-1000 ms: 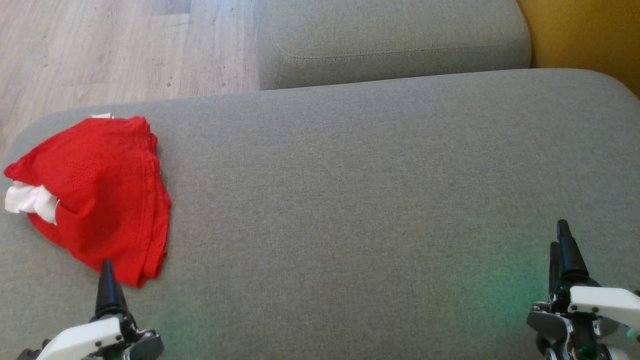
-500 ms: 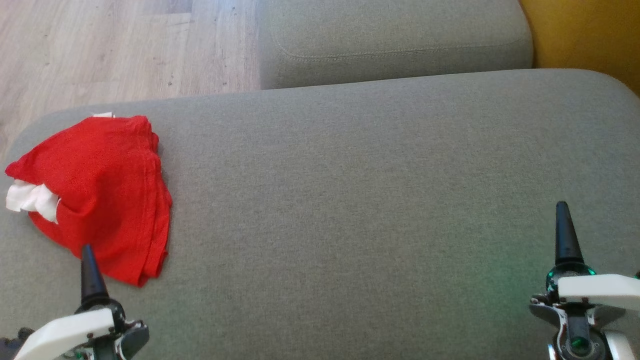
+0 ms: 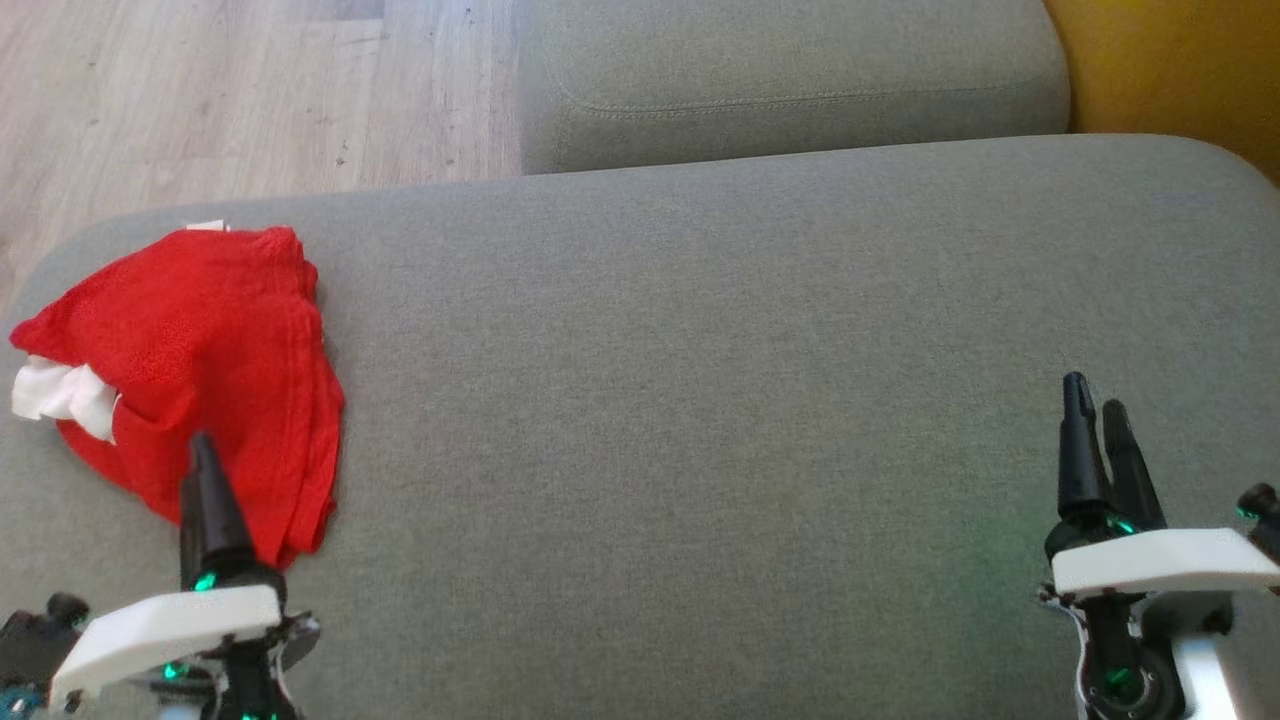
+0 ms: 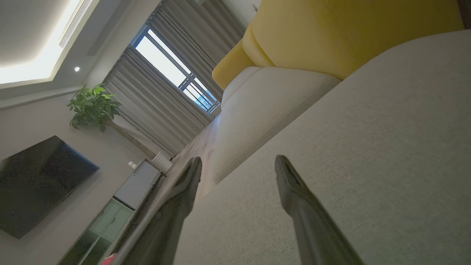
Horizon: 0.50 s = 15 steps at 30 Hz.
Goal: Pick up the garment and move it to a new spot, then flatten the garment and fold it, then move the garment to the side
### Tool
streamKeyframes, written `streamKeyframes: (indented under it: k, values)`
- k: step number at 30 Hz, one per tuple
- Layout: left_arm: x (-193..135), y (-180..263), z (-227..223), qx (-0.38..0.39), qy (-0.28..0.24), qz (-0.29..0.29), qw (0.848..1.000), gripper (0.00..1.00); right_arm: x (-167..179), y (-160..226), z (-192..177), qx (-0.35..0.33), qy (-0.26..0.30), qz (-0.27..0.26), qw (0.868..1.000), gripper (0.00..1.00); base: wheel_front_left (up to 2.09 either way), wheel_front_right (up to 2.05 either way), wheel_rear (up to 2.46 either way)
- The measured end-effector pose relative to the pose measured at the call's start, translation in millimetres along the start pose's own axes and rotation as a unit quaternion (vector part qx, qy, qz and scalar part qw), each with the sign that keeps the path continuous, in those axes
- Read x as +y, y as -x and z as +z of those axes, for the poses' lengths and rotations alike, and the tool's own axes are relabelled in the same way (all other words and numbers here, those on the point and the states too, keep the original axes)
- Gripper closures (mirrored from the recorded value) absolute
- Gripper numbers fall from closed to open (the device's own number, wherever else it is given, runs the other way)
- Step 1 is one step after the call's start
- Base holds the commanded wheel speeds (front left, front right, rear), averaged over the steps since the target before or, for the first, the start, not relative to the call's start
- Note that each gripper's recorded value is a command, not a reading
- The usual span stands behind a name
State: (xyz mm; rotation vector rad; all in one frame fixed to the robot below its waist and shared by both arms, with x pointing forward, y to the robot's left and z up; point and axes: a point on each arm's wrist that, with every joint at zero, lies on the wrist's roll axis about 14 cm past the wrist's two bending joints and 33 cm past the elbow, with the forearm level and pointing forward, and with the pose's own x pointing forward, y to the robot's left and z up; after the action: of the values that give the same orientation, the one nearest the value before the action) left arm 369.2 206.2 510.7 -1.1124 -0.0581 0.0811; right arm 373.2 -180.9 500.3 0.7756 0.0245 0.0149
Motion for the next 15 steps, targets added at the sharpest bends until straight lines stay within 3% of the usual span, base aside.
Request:
streamKeyframes:
  k: [15]
  values:
    - [-28,2,-27,0.028,-0.158,-0.053,0.986,0.00,18,-1,-2,-0.004,0.132,0.032,0.991,0.00,0.00,0.00,0.00]
